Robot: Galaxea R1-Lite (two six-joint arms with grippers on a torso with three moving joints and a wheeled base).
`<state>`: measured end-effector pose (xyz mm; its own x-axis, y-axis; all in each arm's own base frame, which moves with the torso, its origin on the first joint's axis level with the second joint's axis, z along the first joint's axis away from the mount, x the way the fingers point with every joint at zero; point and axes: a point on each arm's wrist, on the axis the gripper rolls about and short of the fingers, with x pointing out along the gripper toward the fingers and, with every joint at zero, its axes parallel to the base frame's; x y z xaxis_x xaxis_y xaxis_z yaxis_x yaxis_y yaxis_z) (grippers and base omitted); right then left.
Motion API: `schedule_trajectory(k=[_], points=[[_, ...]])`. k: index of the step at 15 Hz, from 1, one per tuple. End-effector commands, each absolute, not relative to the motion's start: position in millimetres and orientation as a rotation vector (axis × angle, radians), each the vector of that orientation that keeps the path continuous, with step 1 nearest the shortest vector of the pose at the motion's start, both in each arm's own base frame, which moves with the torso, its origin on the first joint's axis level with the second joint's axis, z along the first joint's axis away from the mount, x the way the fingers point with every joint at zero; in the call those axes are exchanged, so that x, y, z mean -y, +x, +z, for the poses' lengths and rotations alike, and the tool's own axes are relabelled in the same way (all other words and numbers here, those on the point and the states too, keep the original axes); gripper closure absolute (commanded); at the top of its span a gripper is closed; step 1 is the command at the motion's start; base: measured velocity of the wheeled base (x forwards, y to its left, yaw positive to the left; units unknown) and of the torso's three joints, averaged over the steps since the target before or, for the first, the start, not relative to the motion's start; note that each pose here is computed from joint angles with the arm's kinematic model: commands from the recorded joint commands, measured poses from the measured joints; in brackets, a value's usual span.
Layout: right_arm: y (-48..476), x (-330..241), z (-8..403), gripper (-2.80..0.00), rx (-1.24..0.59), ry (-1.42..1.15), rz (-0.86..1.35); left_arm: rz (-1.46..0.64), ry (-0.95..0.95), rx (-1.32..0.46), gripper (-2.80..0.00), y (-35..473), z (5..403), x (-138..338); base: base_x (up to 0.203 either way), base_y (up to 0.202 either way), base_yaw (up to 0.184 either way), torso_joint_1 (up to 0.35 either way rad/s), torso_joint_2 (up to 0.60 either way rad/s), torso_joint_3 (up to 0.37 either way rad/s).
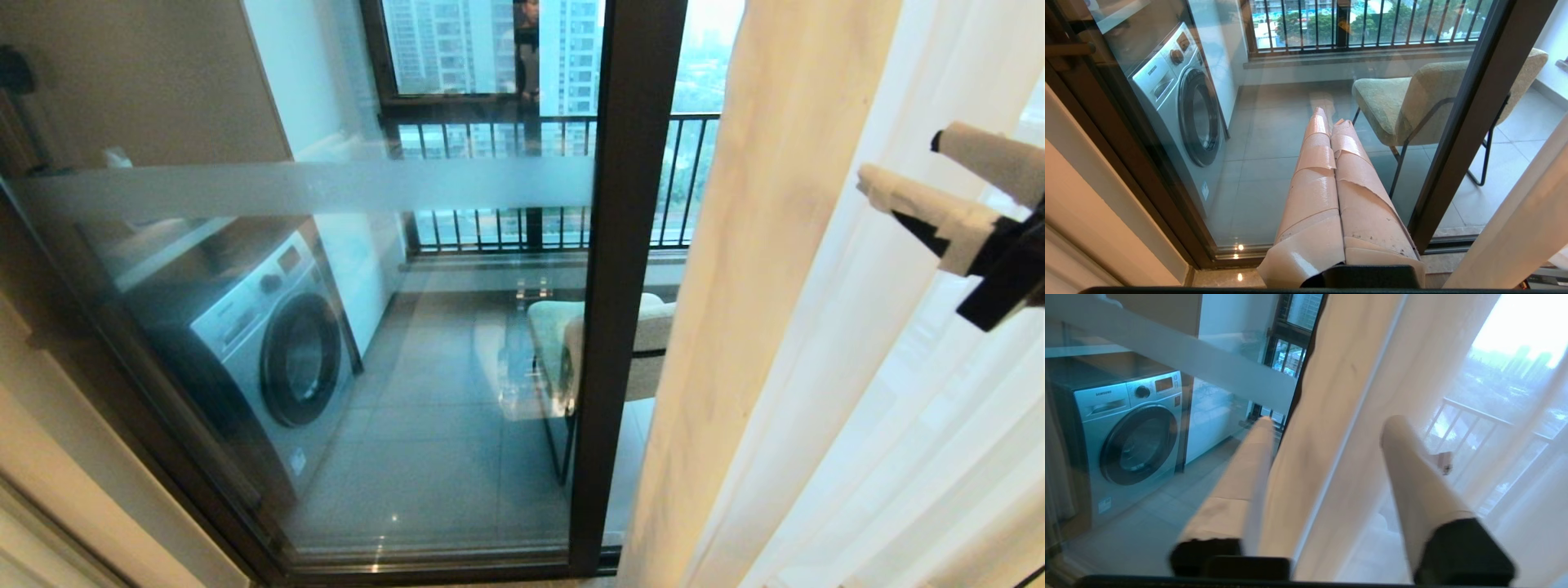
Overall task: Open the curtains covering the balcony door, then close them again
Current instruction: Close the inner curtains on both sides
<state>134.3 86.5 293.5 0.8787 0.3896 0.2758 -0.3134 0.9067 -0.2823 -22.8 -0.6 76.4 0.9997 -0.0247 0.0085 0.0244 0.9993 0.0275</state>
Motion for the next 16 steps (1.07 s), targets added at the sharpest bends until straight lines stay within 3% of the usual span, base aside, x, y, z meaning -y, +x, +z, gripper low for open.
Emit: schedule_trajectory(k=[1, 8, 16], points=[[112, -72, 290, 0.00, 0.359, -0.224, 0.366, -0.024, 0.026, 0.010, 0.00, -23, 76, 1, 0.000, 0.000, 0.000, 0.000, 0.00, 0.000], [68, -38, 251, 0.00, 0.242, -0.142, 0.362, -0.024, 0.028, 0.010, 0.00, -23, 76, 1, 0.000, 0.000, 0.000, 0.000, 0.00, 0.000], [57, -14, 206, 0.00, 0.090, -0.069, 0.118, -0.024, 0.026, 0.010, 0.00, -23, 76, 1, 0.000, 0.000, 0.000, 0.000, 0.00, 0.000]])
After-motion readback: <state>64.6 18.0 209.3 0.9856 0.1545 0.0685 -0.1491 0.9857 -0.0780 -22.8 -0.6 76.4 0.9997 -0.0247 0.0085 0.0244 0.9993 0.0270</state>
